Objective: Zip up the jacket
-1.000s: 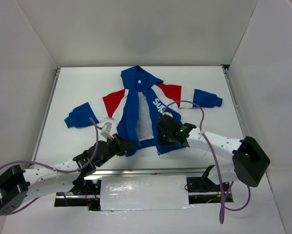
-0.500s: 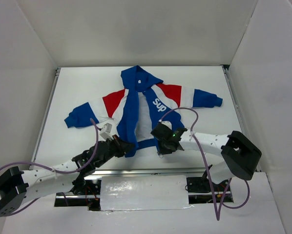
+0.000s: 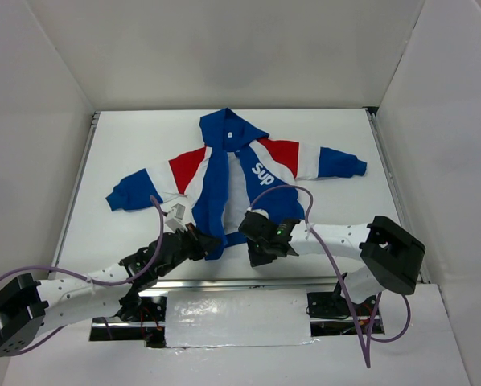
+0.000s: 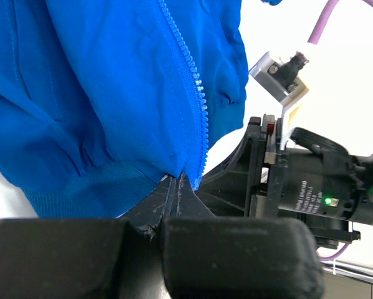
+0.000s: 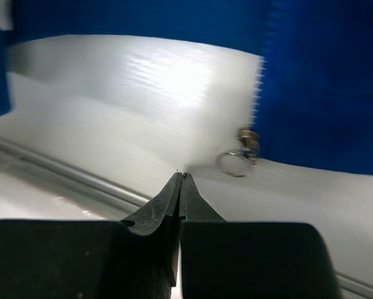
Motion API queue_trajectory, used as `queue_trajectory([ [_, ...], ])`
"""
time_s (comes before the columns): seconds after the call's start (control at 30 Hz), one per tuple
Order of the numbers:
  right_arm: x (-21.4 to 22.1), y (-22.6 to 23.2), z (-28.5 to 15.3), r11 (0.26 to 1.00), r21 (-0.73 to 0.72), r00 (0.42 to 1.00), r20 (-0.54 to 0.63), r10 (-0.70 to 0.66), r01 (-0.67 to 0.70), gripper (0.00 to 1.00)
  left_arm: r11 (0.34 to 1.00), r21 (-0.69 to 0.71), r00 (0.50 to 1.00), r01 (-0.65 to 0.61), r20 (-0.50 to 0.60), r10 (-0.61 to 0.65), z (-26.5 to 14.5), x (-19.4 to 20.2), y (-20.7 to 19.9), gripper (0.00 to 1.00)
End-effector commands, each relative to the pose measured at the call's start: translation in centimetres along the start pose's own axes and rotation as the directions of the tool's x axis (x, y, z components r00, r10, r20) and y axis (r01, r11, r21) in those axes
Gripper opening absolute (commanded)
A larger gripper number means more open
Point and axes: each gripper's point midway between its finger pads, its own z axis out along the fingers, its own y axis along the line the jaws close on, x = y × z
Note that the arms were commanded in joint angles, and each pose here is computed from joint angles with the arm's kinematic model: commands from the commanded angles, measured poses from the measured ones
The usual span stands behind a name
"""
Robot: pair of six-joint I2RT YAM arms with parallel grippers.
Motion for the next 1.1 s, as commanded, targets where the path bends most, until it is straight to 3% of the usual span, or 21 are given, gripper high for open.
queue_trajectory([
  [0.0, -2.0, 4.4, -1.4, 0.983, -0.181, 0.999, 0.053, -0.007, 0.017, 0.0, 0.999, 0.031, 0.999, -0.02, 0.029, 0.019, 0.0, -1.0, -1.3, 0.0],
  [0.13, -2.3, 5.7, -2.1, 0.973, -0.228, 0.998, 0.049, -0.028, 0.038, 0.09, 1.0, 0.02, 0.999, -0.024, 0.037, 0.023, -0.2, -1.3, -1.1, 0.0],
  [0.17, -2.6, 5.6, -2.2, 0.975, -0.22, 0.998, 0.059, -0.024, 0.037, 0.16, 0.999, 0.02, 0.999, -0.025, 0.039, 0.024, -0.2, -1.3, -1.2, 0.0],
  [0.33, -4.0, 3.5, -2.9, 0.99, -0.138, 0.991, 0.133, -0.008, 0.027, 0.26, 1.0, 0.009, 0.998, -0.03, 0.047, 0.03, -0.5, -1.5, -0.9, 0.0],
  [0.4, -4.8, 2.0, -3.3, 0.995, -0.096, 0.987, 0.16, -0.004, 0.02, 0.35, 0.999, -0.002, 0.998, -0.033, 0.049, 0.034, -0.5, -1.7, -0.8, 0.0],
  [0.43, -5.4, 0.9, -3.3, 0.998, -0.067, 0.985, 0.171, 0.011, 0.0, 0.43, 0.999, -0.011, 0.998, -0.035, 0.048, 0.035, -0.5, -1.7, -0.6, 0.0],
  [0.47, -5.7, 0.3, -3.5, 0.999, -0.047, 0.983, 0.183, 0.016, -0.007, 0.58, 0.999, -0.025, 0.998, -0.033, 0.045, 0.034, -0.5, -1.7, -0.3, 0.0],
  [0.57, -6.4, -2.4, -3.8, 0.996, 0.074, 0.977, 0.213, 0.026, -0.042, 0.61, 0.999, -0.041, 0.999, -0.028, 0.038, 0.03, -0.5, -1.7, 0.2, 0.0],
  [0.63, -6.5, -4.1, -3.8, 0.985, 0.157, 0.974, 0.222, 0.041, -0.077, 0.6, 0.999, -0.043, 0.999, -0.027, 0.032, 0.028, -0.5, -1.6, 0.3, 0.0],
  [0.7, -6.1, -5.5, -3.5, 0.967, 0.227, 0.975, 0.215, 0.063, -0.112, 0.5, 0.998, -0.051, 0.999, -0.024, 0.029, 0.026, -0.5, -1.5, 0.6, 0.0],
  [0.73, -6.2, -6.1, -3.4, 0.955, 0.255, 0.969, 0.232, 0.089, -0.149, 0.4, 0.998, -0.051, 0.999, -0.022, 0.029, 0.024, -0.5, -1.6, 0.6, 0.0],
  [0.77, -5.8, -6.6, -2.9, 0.948, 0.278, 0.971, 0.221, 0.096, -0.157, 0.18, 0.998, -0.053, 0.999, -0.023, 0.031, 0.025, -0.5, -1.6, 0.7, 0.0],
  [0.83, -5.4, -6.9, -2.1, 0.94, 0.298, 0.973, 0.204, 0.105, -0.164, 0.0, 0.998, -0.054, 0.999, -0.022, 0.028, 0.024, -0.6, -1.6, 0.8, 0.0],
  [1.07, -4.1, -6.3, -0.8, 0.95, 0.273, 0.983, 0.141, 0.118, -0.153, 0.0, 0.997, -0.063, 0.999, -0.036, 0.022, 0.038, -0.6, -1.7, 1.0, 0.0],
])
